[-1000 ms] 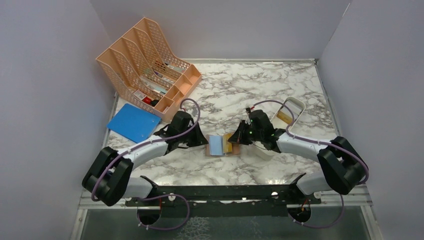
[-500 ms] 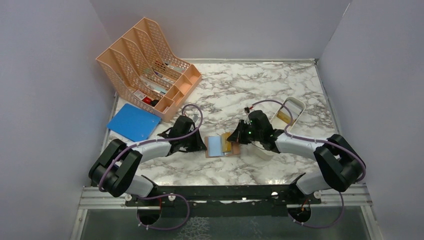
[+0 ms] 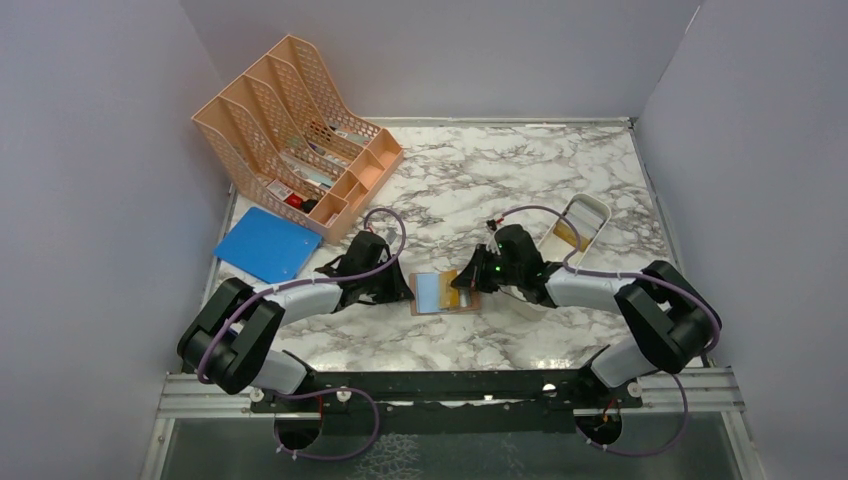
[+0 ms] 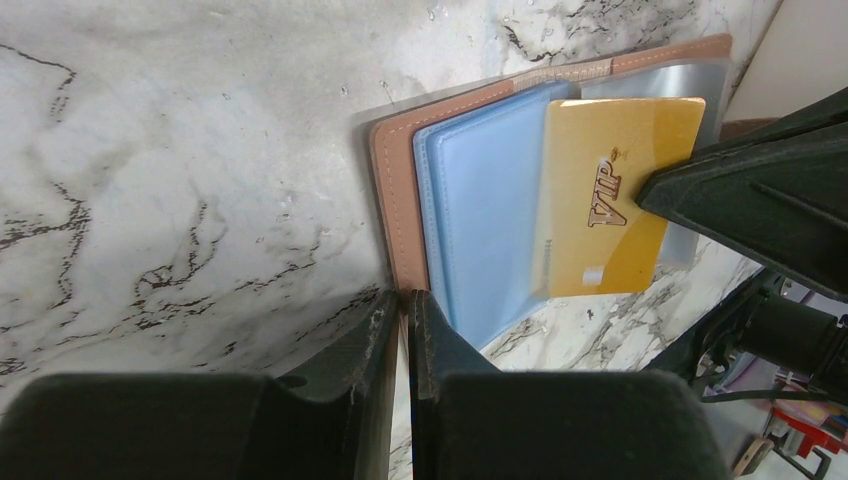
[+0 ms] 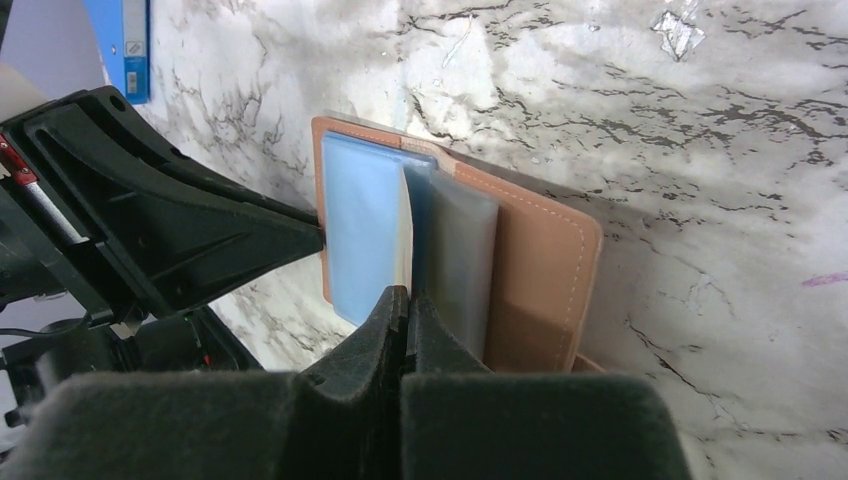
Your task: Put the credit cards into the card holder
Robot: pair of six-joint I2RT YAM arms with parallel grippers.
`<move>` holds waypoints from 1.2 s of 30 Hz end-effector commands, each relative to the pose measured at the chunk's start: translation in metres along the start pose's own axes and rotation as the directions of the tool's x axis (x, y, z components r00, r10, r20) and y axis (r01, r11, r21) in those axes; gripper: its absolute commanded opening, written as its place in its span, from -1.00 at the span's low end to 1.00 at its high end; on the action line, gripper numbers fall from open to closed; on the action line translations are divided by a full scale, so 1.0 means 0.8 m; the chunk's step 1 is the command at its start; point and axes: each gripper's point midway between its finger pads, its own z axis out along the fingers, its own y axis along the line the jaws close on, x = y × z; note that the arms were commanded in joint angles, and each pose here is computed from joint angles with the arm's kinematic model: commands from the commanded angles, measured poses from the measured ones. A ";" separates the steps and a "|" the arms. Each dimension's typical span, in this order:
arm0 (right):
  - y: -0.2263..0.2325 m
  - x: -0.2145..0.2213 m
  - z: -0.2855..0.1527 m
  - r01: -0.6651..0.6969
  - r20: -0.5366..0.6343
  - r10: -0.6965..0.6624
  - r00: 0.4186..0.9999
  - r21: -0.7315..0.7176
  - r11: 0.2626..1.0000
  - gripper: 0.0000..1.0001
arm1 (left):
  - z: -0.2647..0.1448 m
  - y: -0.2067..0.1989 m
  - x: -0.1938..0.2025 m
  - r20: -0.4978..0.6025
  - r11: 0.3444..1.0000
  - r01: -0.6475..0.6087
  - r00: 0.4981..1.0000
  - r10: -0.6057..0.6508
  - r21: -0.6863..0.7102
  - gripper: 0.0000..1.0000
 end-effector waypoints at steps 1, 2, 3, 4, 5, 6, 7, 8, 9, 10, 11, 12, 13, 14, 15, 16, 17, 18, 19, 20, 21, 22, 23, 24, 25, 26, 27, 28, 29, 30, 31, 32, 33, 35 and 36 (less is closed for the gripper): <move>-0.005 0.015 0.004 -0.009 -0.039 0.009 0.999 -0.003 1.000 -0.98 | 0.005 0.013 0.009 -0.014 0.999 -0.010 1.000 0.009 -0.033 -0.73; -0.006 0.016 0.003 -0.013 -0.045 0.013 0.999 0.003 1.000 -0.98 | 0.005 0.012 0.009 -0.016 0.999 -0.011 1.000 0.010 -0.033 -0.74; -0.008 0.017 0.002 -0.019 -0.048 0.019 0.999 0.013 1.000 -0.98 | 0.005 0.013 0.009 -0.017 0.999 -0.011 1.000 0.010 -0.035 -0.74; -0.009 0.018 0.002 -0.022 -0.052 0.024 0.998 0.023 0.999 -0.98 | 0.005 0.013 0.009 -0.016 0.999 -0.011 1.000 0.010 -0.035 -0.73; -0.010 0.019 0.001 -0.024 -0.056 0.026 0.998 0.029 0.999 -0.98 | 0.005 0.013 0.009 -0.016 0.999 -0.012 1.000 0.011 -0.036 -0.74; -0.011 0.020 0.000 -0.028 -0.063 0.030 0.998 0.038 0.999 -0.97 | 0.006 0.013 0.008 -0.016 0.999 -0.013 1.000 0.013 -0.038 -0.73; -0.012 0.020 -0.001 -0.029 -0.065 0.032 0.997 0.046 0.999 -0.98 | 0.006 0.013 0.008 -0.016 0.999 -0.015 1.000 0.014 -0.039 -0.74; -0.013 0.021 -0.002 -0.026 -0.068 0.030 0.997 0.051 0.998 -0.98 | 0.006 0.013 0.007 -0.017 0.999 -0.017 1.000 0.016 -0.041 -0.73; -0.014 0.021 -0.001 -0.025 -0.071 0.029 0.997 0.054 0.998 -0.98 | 0.005 0.013 0.007 -0.018 0.999 -0.020 1.000 0.019 -0.042 -0.74; -0.015 0.021 0.000 -0.021 -0.074 0.025 0.997 0.057 0.998 -0.98 | 0.005 0.013 0.007 -0.017 0.999 -0.020 1.000 0.020 -0.046 -0.74; -0.015 0.021 0.002 -0.018 -0.078 0.022 0.997 0.056 0.998 -0.98 | 0.004 0.013 0.006 -0.015 0.999 -0.020 1.000 0.019 -0.044 -0.74; -0.014 0.022 0.004 -0.014 -0.083 0.018 0.996 0.048 0.999 -0.98 | 0.004 0.012 0.006 -0.014 0.999 -0.018 1.000 0.018 -0.041 -0.74; -0.011 0.022 0.006 -0.009 -0.090 0.012 0.996 0.034 0.999 -0.97 | 0.003 0.009 0.006 -0.016 0.999 -0.018 1.000 0.018 -0.033 -0.73; -0.010 0.023 0.008 -0.002 -0.097 0.004 0.995 0.023 1.000 -0.96 | 0.002 0.007 0.005 -0.014 0.999 -0.020 1.000 0.020 -0.025 -0.73; -0.010 0.023 0.011 0.000 -0.105 0.002 0.994 0.024 1.000 -0.95 | 0.002 0.006 0.005 -0.015 1.000 -0.022 1.000 0.021 -0.021 -0.72; -0.010 0.022 0.013 0.001 -0.110 0.002 0.994 0.029 1.000 -0.92 | 0.001 0.005 0.004 -0.013 1.000 -0.023 1.000 0.023 -0.017 -0.72; -0.011 0.021 0.016 0.001 -0.117 0.003 0.993 0.036 0.999 -0.88 | 0.000 0.003 0.004 -0.012 1.000 -0.025 1.000 0.025 -0.012 -0.72; -0.012 0.021 0.017 0.004 -0.122 0.002 0.993 0.043 0.999 -0.84 | -0.001 0.002 0.004 -0.013 1.000 -0.025 1.000 0.024 -0.009 -0.72; -0.013 0.020 0.018 0.005 -0.125 0.002 0.992 0.052 0.999 -0.79 | -0.002 0.002 0.005 -0.011 1.000 -0.024 1.000 0.024 -0.006 -0.72; -0.015 0.021 0.018 0.007 -0.130 0.001 0.991 0.065 0.998 -0.75 | -0.003 0.002 0.005 -0.010 1.000 -0.024 1.000 0.024 -0.005 -0.72; -0.018 0.020 0.017 0.009 -0.132 0.002 0.991 0.083 0.997 -0.69 | -0.004 0.002 0.006 -0.009 1.000 -0.023 1.000 0.023 -0.005 -0.72; -0.020 0.019 0.016 0.015 -0.132 -0.002 0.991 0.100 0.995 -0.65 | -0.004 0.002 0.007 -0.010 1.000 -0.023 1.000 0.023 -0.006 -0.72; -0.022 0.017 0.015 0.019 -0.130 -0.004 0.992 0.113 0.993 -0.61 | -0.005 0.003 0.007 -0.011 1.000 -0.025 1.000 0.024 -0.009 -0.72; -0.025 0.017 0.013 0.022 -0.129 -0.005 0.992 0.129 0.991 -0.57 | -0.005 0.004 0.008 -0.014 1.000 -0.025 1.000 0.025 -0.014 -0.72; -0.026 0.016 0.010 0.024 -0.127 -0.007 0.992 0.138 0.990 -0.52 | -0.006 0.006 0.009 -0.015 1.000 -0.025 1.000 0.024 -0.018 -0.72; -0.027 0.016 0.009 0.027 -0.127 -0.009 0.992 0.145 0.989 -0.44 | -0.006 0.006 0.010 -0.014 0.999 -0.025 1.000 0.025 -0.020 -0.72; -0.028 0.016 0.007 0.032 -0.130 -0.012 0.991 0.154 0.988 -0.38 | -0.007 0.007 0.010 -0.010 0.999 -0.024 1.000 0.023 -0.022 -0.72; -0.029 0.015 0.005 0.037 -0.130 -0.016 0.991 0.164 0.986 -0.32 | -0.008 0.008 0.011 -0.008 1.000 -0.022 1.000 0.021 -0.021 -0.71; -0.032 0.016 0.004 0.043 -0.134 -0.020 0.991 0.177 0.983 -0.27 | -0.008 0.007 0.010 -0.004 1.000 -0.019 1.000 0.019 -0.017 -0.71; -0.036 0.018 0.002 0.047 -0.138 -0.020 0.990 0.191 0.980 -0.23 | -0.008 0.006 0.011 -0.004 1.000 -0.018 1.000 0.018 -0.011 -0.71; -0.039 0.018 0.001 0.047 -0.138 -0.019 0.990 0.203 0.978 -0.20 | -0.009 0.005 0.012 -0.006 1.000 -0.013 1.000 0.013 -0.007 -0.71; -0.039 0.019 -0.001 0.048 -0.139 -0.019 0.990 0.209 0.977 -0.16 | -0.009 0.003 0.012 -0.010 1.000 -0.012 1.000 0.013 0.001 -0.71; -0.039 0.019 -0.003 0.050 -0.140 -0.020 0.990 0.211 0.976 -0.13 | -0.009 0.001 0.011 -0.010 1.000 -0.012 1.000 0.012 0.007 -0.71; -0.037 0.016 -0.007 0.056 -0.133 -0.028 0.991 0.211 0.976 -0.02 | -0.008 0.001 0.011 -0.009 1.000 -0.014 1.000 0.014 0.005 -0.71; -0.037 0.015 -0.009 0.060 -0.130 -0.032 0.991 0.216 0.974 0.02 | -0.008 0.001 0.010 -0.010 1.000 -0.015 1.000 0.015 0.002 -0.71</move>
